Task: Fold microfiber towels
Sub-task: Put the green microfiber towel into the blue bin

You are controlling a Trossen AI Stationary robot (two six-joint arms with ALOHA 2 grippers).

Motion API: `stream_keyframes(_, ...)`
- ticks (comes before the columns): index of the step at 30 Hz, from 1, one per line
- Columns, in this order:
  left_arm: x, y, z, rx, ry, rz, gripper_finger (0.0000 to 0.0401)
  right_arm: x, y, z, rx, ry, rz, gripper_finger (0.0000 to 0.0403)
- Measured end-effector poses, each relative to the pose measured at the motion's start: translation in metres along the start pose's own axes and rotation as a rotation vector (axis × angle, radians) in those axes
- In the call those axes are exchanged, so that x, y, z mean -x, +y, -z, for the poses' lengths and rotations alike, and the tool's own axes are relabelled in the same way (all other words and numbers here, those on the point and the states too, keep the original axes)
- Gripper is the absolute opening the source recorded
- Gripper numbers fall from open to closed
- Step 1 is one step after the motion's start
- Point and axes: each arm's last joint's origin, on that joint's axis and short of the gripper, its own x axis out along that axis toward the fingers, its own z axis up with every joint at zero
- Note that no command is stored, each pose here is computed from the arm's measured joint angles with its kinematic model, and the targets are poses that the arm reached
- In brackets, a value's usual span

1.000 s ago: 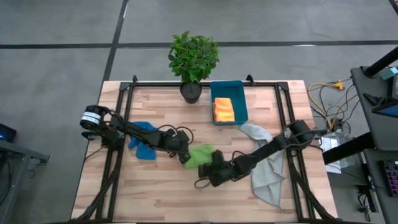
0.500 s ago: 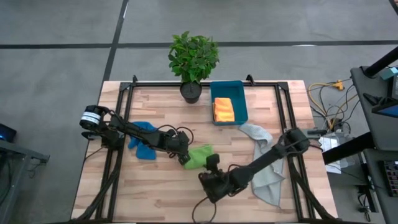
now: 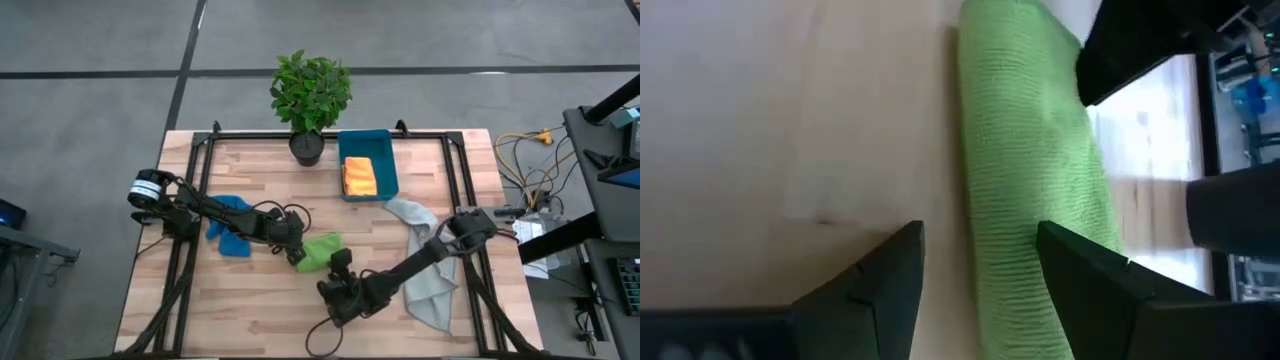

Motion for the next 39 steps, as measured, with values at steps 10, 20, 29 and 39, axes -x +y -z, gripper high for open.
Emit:
stream_keyframes(10,0.000,-0.001,-0.001,0.005,-0.001,0.002,0.0182,-0.030,-0.028,0.004,-0.014,0.071,-0.016,0.0192)
stream_keyframes(20,0.001,-0.001,-0.001,-0.019,-0.001,0.004,0.0182,-0.031,-0.037,0.002,0.000,0.066,-0.093,0.0098)
stream_keyframes(29,0.046,-0.003,-0.017,-0.233,-0.101,0.084,0.0168,-0.013,-0.052,0.000,-0.134,0.059,-0.189,0.0014)
stream_keyframes(39,0.173,0.020,-0.033,-0.128,-0.468,0.298,0.0130,0.060,-0.130,-0.017,-0.416,-0.138,-0.395,0.0012)
